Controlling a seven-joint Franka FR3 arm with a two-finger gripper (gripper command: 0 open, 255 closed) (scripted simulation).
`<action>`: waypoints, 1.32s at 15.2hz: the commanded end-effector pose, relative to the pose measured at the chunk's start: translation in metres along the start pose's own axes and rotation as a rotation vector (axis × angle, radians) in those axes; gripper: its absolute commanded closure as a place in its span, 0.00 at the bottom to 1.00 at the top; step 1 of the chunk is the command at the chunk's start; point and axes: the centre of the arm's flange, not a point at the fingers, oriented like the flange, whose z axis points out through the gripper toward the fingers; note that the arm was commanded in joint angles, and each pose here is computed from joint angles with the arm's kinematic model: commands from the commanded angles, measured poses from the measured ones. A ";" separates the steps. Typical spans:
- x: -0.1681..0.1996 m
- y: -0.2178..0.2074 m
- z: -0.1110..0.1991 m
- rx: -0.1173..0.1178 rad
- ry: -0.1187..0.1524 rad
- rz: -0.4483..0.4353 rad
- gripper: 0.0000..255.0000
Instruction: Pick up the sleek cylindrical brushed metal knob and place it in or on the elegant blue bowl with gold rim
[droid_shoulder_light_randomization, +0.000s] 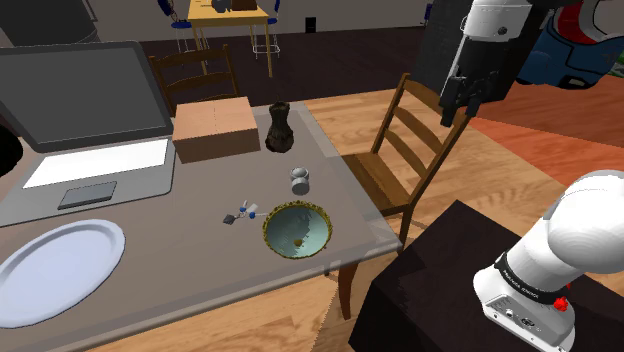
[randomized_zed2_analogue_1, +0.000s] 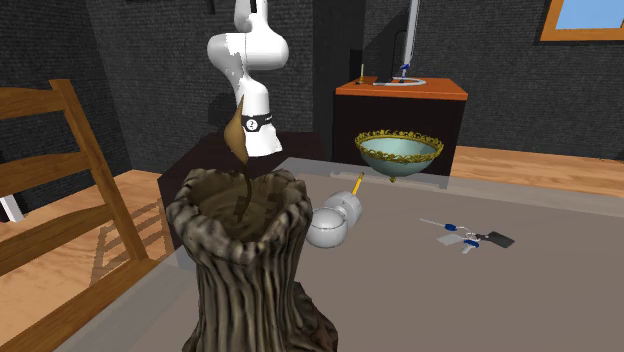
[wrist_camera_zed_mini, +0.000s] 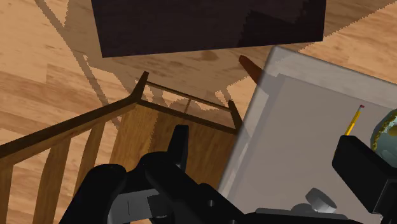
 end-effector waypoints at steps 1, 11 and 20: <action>0.000 0.000 0.000 0.000 0.000 0.000 0.00; 0.082 -0.066 0.074 0.030 0.009 0.109 0.00; 0.163 -0.118 0.138 0.057 0.016 0.207 0.00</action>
